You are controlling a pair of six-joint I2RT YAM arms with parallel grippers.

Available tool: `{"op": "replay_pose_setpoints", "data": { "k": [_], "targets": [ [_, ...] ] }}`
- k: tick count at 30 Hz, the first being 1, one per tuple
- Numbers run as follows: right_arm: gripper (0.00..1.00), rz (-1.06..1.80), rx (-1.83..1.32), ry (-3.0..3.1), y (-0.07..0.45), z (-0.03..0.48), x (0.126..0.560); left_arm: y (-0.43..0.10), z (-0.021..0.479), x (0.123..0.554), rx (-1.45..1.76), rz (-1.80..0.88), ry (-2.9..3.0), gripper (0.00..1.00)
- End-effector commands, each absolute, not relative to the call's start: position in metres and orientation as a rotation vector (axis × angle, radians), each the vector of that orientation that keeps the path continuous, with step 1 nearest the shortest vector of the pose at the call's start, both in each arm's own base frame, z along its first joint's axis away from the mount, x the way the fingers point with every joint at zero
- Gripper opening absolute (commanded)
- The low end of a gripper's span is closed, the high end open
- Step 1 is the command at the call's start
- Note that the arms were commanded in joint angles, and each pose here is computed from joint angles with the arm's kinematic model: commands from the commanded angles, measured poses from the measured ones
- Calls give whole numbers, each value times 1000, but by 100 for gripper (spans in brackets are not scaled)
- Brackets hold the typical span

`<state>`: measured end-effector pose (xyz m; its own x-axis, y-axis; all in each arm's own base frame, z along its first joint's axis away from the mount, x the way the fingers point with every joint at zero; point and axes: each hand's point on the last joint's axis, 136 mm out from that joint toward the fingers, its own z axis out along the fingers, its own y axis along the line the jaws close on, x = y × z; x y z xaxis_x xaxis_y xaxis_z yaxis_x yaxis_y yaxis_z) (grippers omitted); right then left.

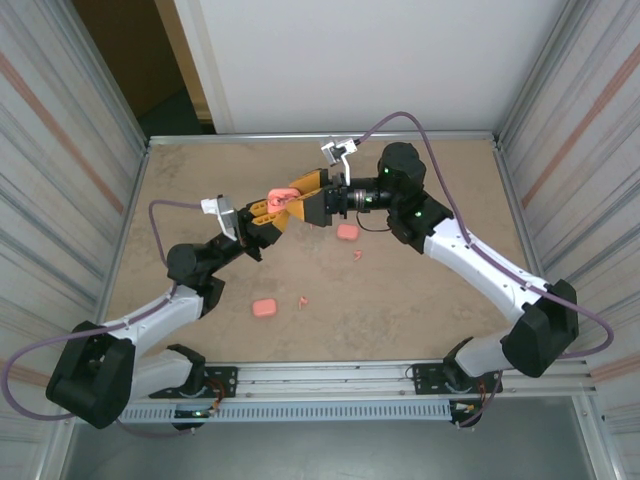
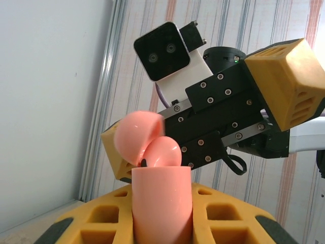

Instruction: Insert the wireless bluetooth earbuds into the charging case

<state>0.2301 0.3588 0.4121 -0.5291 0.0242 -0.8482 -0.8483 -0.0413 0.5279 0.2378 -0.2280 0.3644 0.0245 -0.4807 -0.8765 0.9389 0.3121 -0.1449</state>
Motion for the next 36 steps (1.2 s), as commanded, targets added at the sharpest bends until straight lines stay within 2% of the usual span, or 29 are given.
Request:
{"op": "replay_pose_setpoints", "data": {
  "k": [1,20,36],
  "targets": [
    [91,1641,-961,1456,352,433,210,-227,375,239,559,-1172,992,0],
    [91,1578,-932,1504,347,424,214,-228,371,240,562,-1163,1022,0],
    [92,1313,-702,1754,308,371,237,-218,333,255,525,-996,1298,0]
  ]
}}
